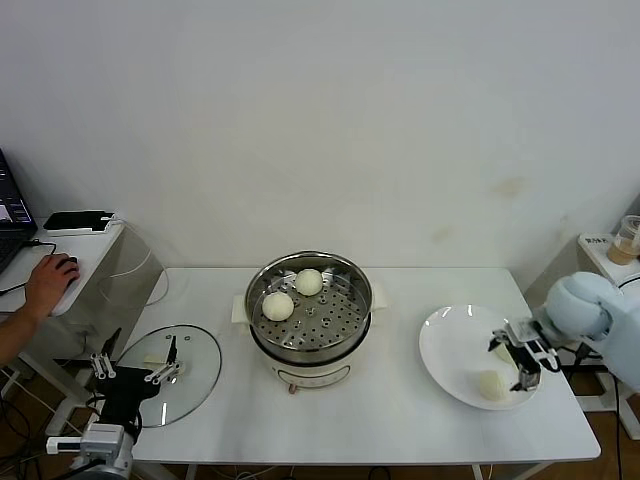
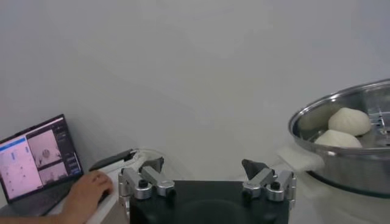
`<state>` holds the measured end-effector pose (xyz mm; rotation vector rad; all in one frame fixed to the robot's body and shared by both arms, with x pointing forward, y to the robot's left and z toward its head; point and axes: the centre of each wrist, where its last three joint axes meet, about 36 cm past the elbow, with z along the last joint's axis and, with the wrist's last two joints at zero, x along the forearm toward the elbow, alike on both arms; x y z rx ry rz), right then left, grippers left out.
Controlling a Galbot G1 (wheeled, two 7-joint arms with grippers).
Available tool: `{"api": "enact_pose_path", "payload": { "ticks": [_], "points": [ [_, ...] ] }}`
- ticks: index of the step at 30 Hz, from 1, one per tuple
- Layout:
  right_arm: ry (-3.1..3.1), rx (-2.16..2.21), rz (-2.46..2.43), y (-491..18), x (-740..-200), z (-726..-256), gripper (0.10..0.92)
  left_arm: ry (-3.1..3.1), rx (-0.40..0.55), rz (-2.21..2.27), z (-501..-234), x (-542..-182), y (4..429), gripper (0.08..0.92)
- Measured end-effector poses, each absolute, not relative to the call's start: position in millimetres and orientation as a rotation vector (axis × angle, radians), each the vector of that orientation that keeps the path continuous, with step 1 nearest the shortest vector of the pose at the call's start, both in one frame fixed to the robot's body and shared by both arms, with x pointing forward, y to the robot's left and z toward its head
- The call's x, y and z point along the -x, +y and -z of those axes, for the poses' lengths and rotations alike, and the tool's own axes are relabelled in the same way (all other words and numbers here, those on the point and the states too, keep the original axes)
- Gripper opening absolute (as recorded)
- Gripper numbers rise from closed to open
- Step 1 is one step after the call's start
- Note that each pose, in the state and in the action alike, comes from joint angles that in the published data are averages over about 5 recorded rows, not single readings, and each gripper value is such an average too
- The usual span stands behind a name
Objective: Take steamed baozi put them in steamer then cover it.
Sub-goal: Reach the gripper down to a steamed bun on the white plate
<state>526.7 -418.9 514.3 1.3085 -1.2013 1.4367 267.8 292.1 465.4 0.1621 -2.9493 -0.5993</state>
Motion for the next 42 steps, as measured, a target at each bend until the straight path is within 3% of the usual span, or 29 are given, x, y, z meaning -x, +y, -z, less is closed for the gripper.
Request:
{"api": "enact_pose_path", "payload": {
  "ticks": [24, 37, 42],
  "points": [
    [-1.238, -1.260, -1.385, -419.0, -544.6, -466.5, 0.815, -2.939, -0.173, 0.603, -461.6, -269.2, 294.3, 0.823],
    [-1.247, -1.250, -1.359, -416.6, -549.7, -466.2, 0.615, -2.942, -0.182, 0.606, -463.5, -268.6, 295.0, 0.823],
    [-1.253, -1.250, -1.355, -418.5, -551.5, -474.1, 0.603, -2.944, -0.181, 0.604, -463.9, -268.7, 294.9, 0.823]
  ]
}}
